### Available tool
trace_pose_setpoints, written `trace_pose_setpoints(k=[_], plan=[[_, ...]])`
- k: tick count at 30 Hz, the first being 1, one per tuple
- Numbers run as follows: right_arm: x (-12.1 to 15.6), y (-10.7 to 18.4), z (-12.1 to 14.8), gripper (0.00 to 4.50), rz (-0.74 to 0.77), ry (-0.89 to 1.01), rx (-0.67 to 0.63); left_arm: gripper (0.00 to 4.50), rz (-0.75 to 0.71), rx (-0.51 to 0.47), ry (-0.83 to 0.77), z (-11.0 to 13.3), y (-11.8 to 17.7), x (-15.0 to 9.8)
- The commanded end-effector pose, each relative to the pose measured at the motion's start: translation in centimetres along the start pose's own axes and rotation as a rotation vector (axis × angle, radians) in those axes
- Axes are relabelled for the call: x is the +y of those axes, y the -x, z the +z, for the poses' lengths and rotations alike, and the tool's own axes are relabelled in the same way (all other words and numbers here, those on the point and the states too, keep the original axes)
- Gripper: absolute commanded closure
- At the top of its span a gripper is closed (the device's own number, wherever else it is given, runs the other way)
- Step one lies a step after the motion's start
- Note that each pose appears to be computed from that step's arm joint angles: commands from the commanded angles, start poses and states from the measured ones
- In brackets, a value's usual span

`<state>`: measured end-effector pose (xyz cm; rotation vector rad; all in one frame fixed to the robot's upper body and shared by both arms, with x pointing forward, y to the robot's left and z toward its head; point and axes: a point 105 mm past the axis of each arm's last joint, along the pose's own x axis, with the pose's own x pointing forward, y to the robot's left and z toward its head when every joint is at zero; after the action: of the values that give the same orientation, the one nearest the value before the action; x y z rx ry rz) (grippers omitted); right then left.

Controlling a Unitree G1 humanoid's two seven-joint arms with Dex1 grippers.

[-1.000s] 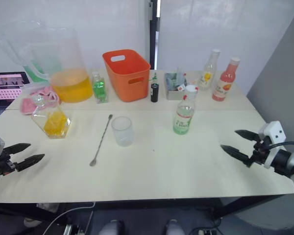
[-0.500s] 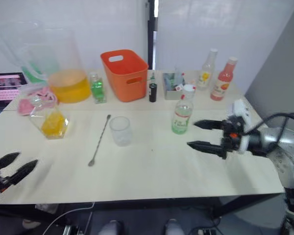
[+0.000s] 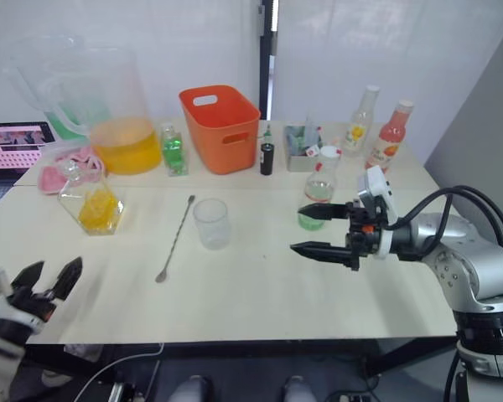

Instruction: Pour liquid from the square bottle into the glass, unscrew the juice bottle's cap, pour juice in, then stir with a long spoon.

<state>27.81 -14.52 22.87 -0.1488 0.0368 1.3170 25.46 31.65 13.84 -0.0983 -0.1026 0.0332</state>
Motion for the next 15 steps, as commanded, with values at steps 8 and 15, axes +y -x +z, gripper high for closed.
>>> trace_pose_setpoints(k=[8, 15], plan=[[0.1, 0.9, 1.8, 0.03, -0.094, 0.095, -0.041, 0.00, 0.106, -0.086, -0.112, 3.8, -5.5, 1.6], [0.5, 1.1, 1.7, 0.03, -0.121, 0.106, -0.031, 0.00, 0.061, -0.064, -0.139, 4.3, -8.0, 2.0]])
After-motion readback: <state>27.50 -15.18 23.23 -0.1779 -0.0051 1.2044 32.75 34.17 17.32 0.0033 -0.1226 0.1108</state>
